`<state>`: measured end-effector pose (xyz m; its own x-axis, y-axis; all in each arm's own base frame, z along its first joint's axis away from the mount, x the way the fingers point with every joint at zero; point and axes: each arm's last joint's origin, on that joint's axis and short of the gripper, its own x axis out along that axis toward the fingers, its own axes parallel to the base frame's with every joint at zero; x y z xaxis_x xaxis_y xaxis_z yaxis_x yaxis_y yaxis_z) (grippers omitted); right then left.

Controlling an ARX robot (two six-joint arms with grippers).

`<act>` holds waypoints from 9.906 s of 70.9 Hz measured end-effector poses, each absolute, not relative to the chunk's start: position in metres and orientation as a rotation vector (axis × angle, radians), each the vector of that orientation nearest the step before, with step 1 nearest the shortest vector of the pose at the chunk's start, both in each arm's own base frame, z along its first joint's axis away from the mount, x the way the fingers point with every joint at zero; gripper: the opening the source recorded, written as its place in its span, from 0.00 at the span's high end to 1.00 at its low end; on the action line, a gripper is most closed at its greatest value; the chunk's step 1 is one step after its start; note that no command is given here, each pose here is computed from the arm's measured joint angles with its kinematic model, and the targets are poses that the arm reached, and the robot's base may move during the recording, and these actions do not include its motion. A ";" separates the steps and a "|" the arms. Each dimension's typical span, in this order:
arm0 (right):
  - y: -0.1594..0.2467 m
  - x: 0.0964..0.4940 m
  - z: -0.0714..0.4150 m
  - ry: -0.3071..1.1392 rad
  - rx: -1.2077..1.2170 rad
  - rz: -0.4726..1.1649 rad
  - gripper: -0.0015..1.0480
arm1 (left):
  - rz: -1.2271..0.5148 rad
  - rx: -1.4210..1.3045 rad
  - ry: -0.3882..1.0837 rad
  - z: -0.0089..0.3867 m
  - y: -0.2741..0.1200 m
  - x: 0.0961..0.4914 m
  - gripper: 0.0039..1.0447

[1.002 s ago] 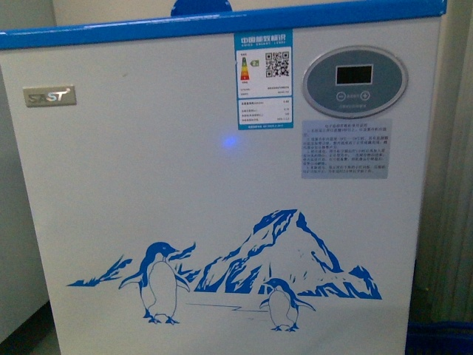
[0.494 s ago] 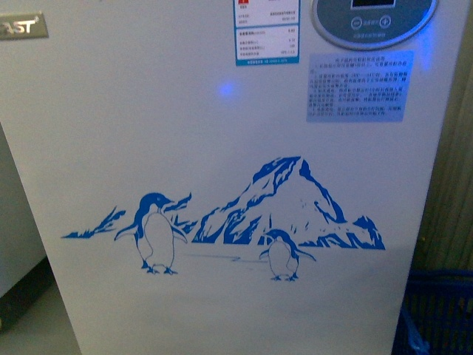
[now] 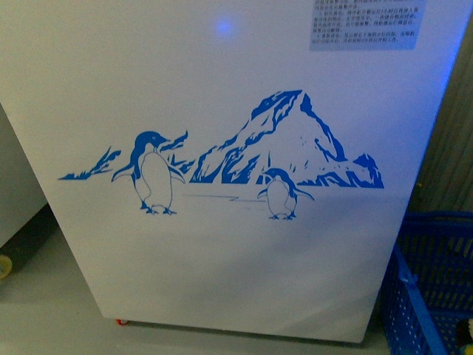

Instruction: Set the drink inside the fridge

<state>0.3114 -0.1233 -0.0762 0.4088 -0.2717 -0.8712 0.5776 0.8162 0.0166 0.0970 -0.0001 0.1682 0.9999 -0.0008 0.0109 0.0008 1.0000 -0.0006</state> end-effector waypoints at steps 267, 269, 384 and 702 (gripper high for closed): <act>0.001 0.103 0.306 -0.074 0.236 -0.055 0.61 | -0.001 -0.001 -0.011 0.168 0.000 0.097 0.07; 0.001 0.103 0.306 -0.075 0.236 -0.055 0.61 | -0.001 -0.001 -0.011 0.168 0.000 0.097 0.07; 0.001 0.103 0.306 -0.075 0.229 -0.055 0.61 | -0.690 0.786 -0.070 0.249 -0.082 0.346 0.07; 0.013 0.105 0.314 0.594 0.175 -0.001 0.07 | -0.005 0.002 -0.010 0.168 0.000 0.097 0.98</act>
